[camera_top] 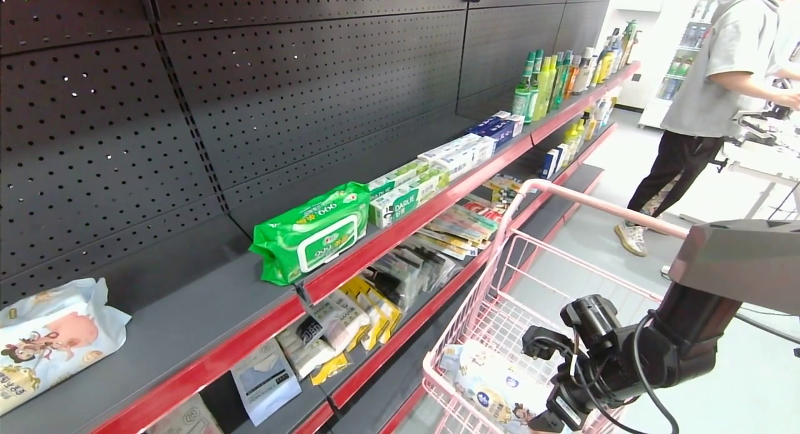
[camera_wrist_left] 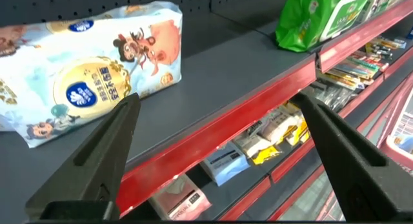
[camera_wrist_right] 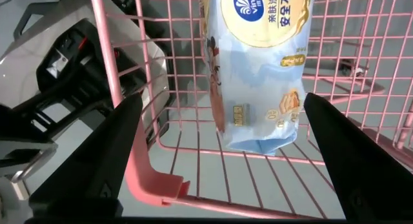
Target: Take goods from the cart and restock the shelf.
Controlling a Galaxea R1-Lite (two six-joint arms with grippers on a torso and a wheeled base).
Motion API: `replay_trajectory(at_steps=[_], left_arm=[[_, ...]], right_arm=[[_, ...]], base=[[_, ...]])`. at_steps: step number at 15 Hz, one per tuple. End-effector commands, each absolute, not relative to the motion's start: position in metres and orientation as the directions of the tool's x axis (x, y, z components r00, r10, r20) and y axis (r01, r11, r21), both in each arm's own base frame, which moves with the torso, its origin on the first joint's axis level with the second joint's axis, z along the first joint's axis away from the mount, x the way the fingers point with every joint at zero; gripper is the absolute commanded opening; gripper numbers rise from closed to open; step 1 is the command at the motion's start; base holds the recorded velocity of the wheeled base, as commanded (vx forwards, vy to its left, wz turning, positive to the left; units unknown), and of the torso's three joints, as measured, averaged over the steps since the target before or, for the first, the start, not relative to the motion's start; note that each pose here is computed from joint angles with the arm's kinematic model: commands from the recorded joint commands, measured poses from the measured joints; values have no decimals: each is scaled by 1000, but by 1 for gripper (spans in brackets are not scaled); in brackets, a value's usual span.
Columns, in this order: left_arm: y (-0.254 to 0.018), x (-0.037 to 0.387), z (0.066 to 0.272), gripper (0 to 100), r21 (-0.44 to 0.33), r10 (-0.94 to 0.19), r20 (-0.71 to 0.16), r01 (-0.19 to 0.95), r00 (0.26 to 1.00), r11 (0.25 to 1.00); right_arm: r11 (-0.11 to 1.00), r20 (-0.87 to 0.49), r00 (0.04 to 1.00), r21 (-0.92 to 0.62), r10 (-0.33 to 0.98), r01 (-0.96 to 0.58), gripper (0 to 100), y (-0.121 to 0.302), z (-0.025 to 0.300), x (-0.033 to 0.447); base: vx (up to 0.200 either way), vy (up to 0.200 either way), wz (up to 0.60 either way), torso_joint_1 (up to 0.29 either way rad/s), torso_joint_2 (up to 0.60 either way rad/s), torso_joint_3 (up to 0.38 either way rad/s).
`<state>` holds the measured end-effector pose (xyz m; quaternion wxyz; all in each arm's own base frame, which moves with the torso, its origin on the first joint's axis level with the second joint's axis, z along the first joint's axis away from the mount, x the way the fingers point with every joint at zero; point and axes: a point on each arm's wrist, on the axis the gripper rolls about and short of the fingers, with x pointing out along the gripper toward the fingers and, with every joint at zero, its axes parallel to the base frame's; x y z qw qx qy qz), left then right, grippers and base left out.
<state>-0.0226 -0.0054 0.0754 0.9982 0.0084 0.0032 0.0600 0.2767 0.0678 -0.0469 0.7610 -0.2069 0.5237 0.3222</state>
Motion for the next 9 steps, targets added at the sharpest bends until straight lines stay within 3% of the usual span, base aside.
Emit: replay_trajectory(at_steps=[1,4,9], left_arm=[[-5,-22,75,100,18,121,-6,-121,993,993],[-5,-22,75,100,21,121,-6,-121,993,992],[-5,-22,75,100,36,121,-6,-121,993,992]], right_arm=[[706,-930,243,23,274,-708,100,68,-47,276],[701,-930,251,11,270,-713,100,62,-46,278],[703,-932,254,3,260,-712,100,52,-47,278]], base=[[0,0,0,-154,349,198],[0,0,0,-128,300,167],[0,0,0,-5,16,7]])
